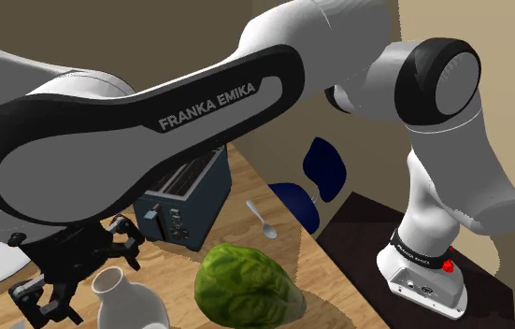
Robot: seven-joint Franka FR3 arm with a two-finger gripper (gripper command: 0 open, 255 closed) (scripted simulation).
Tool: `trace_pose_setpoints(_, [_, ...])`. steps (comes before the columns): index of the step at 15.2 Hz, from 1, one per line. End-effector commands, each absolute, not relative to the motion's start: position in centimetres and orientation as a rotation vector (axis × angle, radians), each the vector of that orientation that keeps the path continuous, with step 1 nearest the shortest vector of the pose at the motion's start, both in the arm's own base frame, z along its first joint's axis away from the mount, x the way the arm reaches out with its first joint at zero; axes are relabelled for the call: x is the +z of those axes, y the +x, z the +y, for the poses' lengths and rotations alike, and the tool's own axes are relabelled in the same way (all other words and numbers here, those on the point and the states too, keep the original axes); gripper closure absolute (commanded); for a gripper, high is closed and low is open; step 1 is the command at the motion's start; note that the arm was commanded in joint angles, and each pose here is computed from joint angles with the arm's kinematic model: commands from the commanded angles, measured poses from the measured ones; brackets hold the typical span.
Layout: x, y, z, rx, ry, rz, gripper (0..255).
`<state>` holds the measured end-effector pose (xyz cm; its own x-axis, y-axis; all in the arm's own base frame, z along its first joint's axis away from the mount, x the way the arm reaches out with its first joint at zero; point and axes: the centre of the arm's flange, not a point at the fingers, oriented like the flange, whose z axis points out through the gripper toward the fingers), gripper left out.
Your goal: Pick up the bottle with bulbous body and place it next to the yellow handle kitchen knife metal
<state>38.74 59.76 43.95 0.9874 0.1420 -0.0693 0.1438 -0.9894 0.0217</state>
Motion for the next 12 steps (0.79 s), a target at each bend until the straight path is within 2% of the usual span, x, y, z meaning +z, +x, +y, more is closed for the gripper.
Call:
trace_pose_setpoints(1, [45.3,38.8,59.8,-0.105,3.105,0.223,0])
trace_pose_setpoints(4, [48.9,39.1,59.9,-0.105,3.105,0.223,0])
trace_pose_setpoints(12, [48.9,39.1,59.9,-0.105,3.105,0.223,0])
